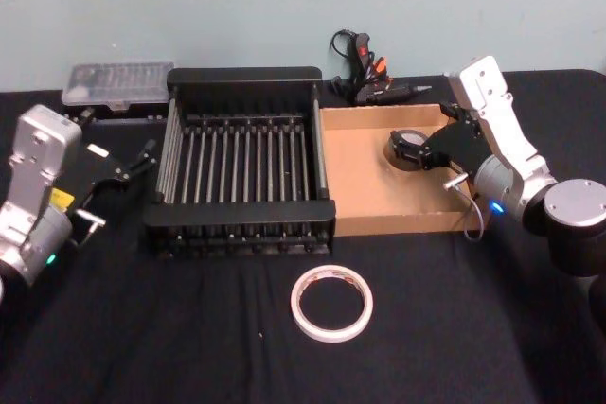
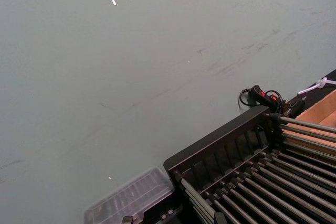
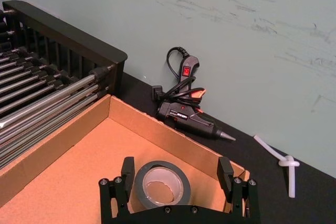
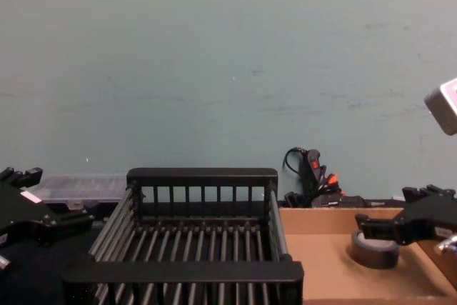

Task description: Pick up the white tape and place it into the black box , Pick up the silver tape and place it into the brown box.

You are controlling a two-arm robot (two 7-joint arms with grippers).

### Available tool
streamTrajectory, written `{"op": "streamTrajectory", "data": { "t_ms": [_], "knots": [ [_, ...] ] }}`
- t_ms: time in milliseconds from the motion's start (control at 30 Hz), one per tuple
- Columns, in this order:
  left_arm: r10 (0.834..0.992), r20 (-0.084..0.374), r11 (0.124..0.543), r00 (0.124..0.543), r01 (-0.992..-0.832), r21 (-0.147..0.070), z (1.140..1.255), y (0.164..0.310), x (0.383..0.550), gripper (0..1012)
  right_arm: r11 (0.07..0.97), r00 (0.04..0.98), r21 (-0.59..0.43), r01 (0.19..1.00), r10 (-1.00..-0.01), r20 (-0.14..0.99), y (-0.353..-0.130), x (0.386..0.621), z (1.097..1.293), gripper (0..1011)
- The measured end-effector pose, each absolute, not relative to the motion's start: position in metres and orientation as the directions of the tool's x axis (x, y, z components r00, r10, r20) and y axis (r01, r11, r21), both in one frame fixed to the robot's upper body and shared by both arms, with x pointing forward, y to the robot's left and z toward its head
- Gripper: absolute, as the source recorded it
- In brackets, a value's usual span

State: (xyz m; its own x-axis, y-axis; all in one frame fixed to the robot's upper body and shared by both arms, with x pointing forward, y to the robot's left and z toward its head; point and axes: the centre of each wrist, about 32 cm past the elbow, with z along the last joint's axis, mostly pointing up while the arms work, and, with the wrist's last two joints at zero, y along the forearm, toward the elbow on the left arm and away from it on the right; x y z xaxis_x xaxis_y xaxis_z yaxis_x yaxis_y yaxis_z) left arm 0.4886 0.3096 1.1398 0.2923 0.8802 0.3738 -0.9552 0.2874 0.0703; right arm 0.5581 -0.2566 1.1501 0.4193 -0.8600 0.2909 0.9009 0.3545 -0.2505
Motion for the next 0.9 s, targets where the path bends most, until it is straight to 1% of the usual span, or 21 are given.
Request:
{"op": "streamTrajectory", "data": {
  "t_ms": [233, 433, 633, 900],
  "knots": [
    [0.880, 0.374, 0.287, 0.292, -0.955, 0.070, 1.140, 0.310, 0.489, 1001, 0.355, 0.419, -0.251, 0.901, -0.860, 0.291, -0.257, 0.558, 1.150, 1002],
    [0.880, 0.374, 0.287, 0.292, -0.955, 0.070, 1.140, 0.310, 0.489, 1001, 0.364, 0.422, -0.237, 0.901, -0.860, 0.285, -0.261, 0.552, 1.156, 1002],
    [0.880, 0.374, 0.287, 0.292, -0.955, 0.070, 1.140, 0.310, 0.489, 1001, 0.384, 0.440, -0.233, 0.893, -0.855, 0.274, -0.266, 0.536, 1.168, 1002],
    [0.880, 0.374, 0.287, 0.292, -0.955, 0.070, 1.140, 0.310, 0.489, 1001, 0.422, 0.483, -0.267, 0.867, -0.844, 0.233, -0.273, 0.507, 1.185, 1002]
  ]
}}
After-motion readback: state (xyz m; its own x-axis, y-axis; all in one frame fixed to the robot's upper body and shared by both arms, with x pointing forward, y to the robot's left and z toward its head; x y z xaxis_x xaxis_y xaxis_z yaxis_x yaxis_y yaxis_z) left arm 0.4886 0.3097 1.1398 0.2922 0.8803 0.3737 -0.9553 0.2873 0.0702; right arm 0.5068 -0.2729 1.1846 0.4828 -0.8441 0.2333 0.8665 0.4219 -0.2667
